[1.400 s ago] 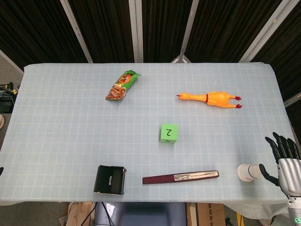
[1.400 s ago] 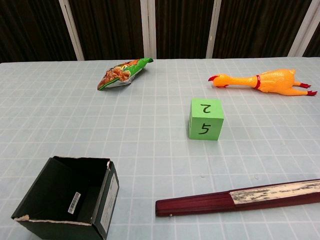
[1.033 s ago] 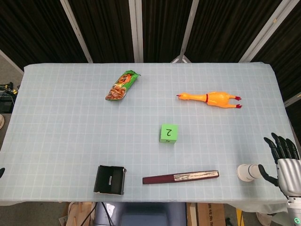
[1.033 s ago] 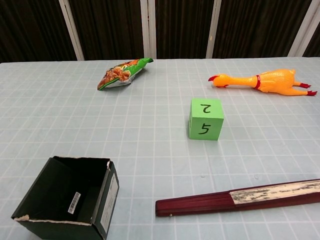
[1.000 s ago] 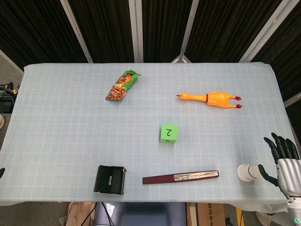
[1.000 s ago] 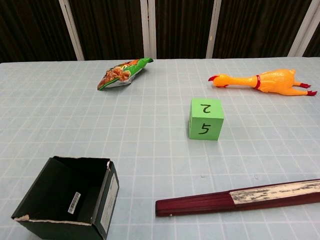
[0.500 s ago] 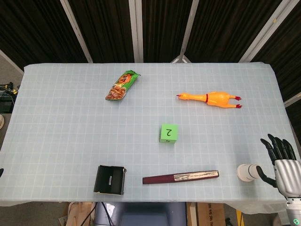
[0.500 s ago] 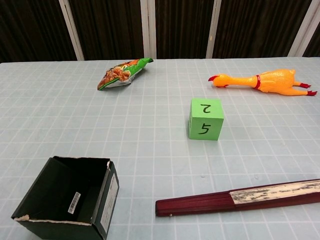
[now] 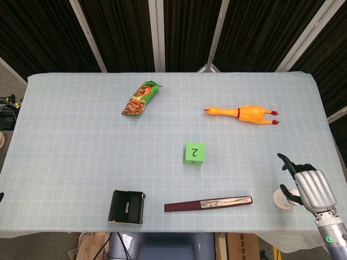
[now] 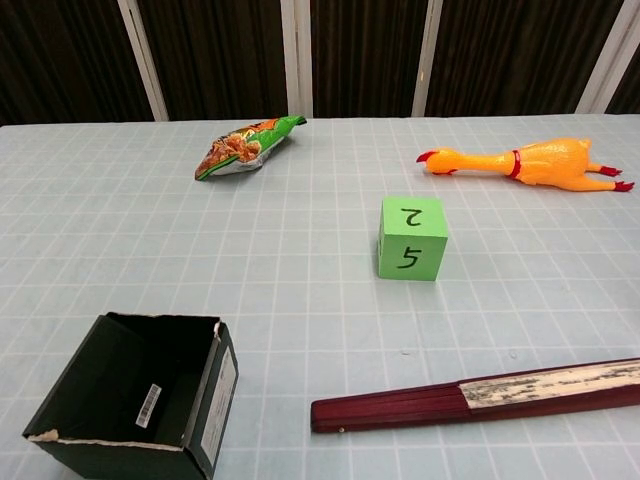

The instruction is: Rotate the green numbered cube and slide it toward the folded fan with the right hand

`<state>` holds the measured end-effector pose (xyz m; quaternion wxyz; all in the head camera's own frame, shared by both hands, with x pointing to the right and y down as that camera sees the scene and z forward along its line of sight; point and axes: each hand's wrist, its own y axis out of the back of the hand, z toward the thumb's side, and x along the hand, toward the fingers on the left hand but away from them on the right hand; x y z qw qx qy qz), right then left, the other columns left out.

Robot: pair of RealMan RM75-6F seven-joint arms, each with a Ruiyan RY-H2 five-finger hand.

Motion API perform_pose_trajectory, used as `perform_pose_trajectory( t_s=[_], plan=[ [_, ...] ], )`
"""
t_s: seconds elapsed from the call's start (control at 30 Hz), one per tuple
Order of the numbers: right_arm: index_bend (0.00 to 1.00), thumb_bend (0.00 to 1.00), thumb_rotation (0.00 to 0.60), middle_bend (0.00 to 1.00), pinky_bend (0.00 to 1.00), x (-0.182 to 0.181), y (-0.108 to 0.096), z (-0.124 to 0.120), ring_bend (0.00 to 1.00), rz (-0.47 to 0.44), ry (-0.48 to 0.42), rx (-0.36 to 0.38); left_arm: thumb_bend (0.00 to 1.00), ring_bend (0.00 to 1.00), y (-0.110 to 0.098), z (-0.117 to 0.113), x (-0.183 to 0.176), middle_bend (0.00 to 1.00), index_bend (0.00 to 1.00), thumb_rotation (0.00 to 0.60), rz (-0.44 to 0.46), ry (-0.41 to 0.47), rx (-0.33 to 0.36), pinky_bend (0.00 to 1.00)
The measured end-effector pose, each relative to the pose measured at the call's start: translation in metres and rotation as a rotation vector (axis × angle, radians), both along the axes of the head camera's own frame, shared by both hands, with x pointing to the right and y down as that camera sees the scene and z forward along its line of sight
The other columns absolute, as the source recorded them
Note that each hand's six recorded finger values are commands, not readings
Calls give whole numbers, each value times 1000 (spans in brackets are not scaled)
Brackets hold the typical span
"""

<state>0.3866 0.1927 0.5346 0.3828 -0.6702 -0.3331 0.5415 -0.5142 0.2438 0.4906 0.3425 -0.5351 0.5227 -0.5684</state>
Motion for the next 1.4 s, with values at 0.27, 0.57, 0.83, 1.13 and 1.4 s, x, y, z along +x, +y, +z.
perform_pose_trajectory(
  t_s=[0.27,0.57,0.83,1.13,1.4],
  plan=[
    [130,651,600,828,710,-44,-30,23,860,-149,78,-145,257,40,-1,2,0,2,31,600,-5,-8,-9,161],
    [129,723,600,830,711,-85,-43,47,860,-240,171,-280,258,40,-5,4,-1,2,31,600,-9,-14,-17,162],
    [129,729,600,830,711,-112,-56,66,860,-260,247,-382,257,40,-9,6,-5,2,31,600,-24,-16,-21,162],
    [129,729,600,830,711,-154,-69,83,860,-282,314,-444,258,40,-10,8,-5,0,31,600,-28,-22,-29,162],
    [129,730,600,830,711,-180,-74,96,860,-299,317,-475,257,40,-12,9,-6,0,31,600,-32,-29,-31,162]
  ],
)
